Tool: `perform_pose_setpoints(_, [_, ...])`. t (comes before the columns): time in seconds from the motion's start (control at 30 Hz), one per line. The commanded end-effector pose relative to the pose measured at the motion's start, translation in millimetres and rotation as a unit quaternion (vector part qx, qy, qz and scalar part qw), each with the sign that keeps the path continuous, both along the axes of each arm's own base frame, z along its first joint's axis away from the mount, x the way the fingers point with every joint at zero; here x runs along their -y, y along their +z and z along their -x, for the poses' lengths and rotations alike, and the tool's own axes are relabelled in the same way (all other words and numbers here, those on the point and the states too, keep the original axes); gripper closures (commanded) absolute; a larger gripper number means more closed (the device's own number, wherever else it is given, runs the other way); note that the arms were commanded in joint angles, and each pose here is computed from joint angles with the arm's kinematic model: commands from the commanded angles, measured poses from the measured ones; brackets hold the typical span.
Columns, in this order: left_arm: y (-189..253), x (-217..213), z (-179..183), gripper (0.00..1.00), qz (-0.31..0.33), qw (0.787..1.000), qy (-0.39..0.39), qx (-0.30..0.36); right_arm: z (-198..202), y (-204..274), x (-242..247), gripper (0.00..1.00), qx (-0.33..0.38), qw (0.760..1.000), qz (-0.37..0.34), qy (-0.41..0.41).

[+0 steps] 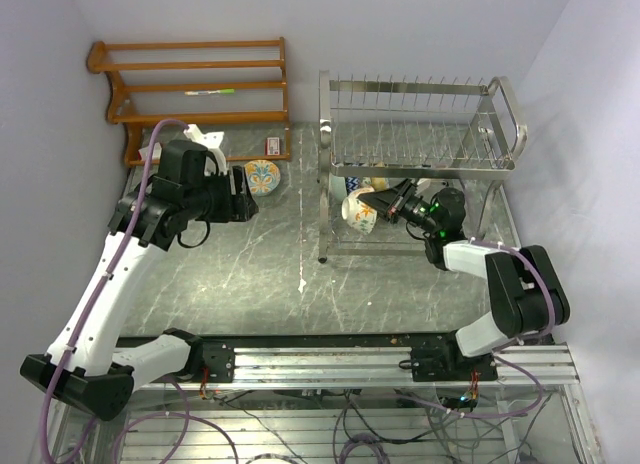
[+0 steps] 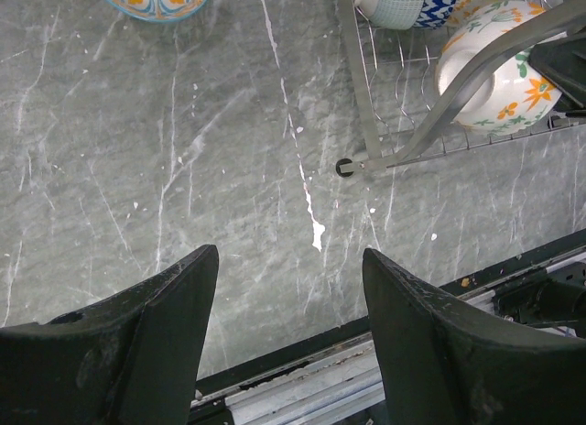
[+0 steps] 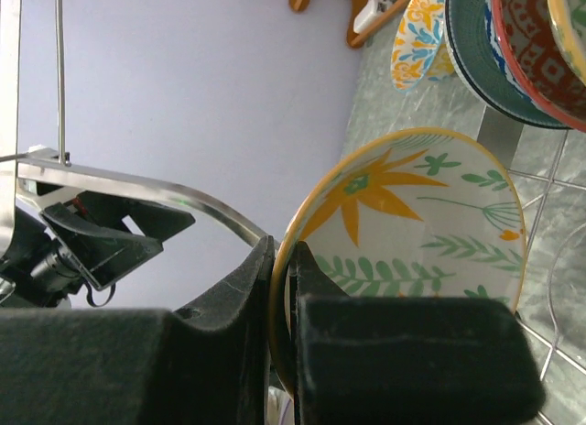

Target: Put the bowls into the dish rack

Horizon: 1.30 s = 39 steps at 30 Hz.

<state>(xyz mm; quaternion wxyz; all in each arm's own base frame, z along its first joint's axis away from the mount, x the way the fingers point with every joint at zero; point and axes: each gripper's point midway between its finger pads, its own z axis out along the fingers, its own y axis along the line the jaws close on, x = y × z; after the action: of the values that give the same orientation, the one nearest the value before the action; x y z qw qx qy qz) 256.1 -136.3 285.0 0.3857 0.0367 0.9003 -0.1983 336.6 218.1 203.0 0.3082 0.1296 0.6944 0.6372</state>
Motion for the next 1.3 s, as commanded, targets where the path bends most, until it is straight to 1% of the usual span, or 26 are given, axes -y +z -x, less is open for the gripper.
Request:
perform_pose_setpoints(0.0, [12.8, 0.8, -10.8, 0.26, 0.011, 1.0, 0.011, 0.025, -5.4, 18.4, -9.5, 1.0, 0.039, 0.999, -0.034, -0.011])
perform_pose_setpoints(0.23, [9.2, 0.3, -11.7, 0.25, 0.009, 1.0, 0.012, 0.024, -4.5, -1.7, -29.9, 1.0, 0.014, 0.999, -0.036, -0.013])
perform_pose_setpoints(0.37, [6.4, -1.3, -10.9, 0.25, 0.004, 1.0, 0.014, 0.021, -7.4, -12.7, -27.9, 1.0, 0.007, 0.999, -0.046, -0.027])
perform_pose_setpoints(0.73, [0.8, -1.0, -11.4, 0.25, -0.001, 1.0, 0.01, 0.018, -10.8, -44.6, -27.5, 1.0, -0.031, 0.998, -0.043, -0.036])
perform_pose_setpoints(0.87, [-1.1, 1.0, -13.0, 0.25, 0.001, 1.0, 0.007, 0.016, -13.3, -50.9, -29.8, 0.91, -0.036, 0.999, -0.025, -0.031])
perform_pose_setpoints(0.97, [-2.9, 2.0, -14.3, 0.25, 0.002, 1.0, 0.006, 0.015, -18.4, -55.0, -33.6, 0.79, -0.037, 0.999, 0.001, -0.022])
perform_pose_setpoints(1.07, [-4.0, 2.7, -15.4, 0.25, 0.002, 1.0, 0.005, 0.014, -21.7, -58.7, -34.9, 0.7, -0.039, 0.999, 0.027, -0.018])
perform_pose_setpoints(1.17, [-4.1, 2.6, -15.8, 0.25, 0.003, 1.0, 0.006, 0.016, -20.3, -54.2, -34.6, 0.61, -0.031, 0.999, 0.033, -0.015])
perform_pose_setpoints(1.27, [-6.3, 0.5, -18.1, 0.23, -0.003, 1.0, 0.01, 0.02, -17.1, -41.5, -36.0, 0.59, -0.013, 1.0, 0.024, -0.007])
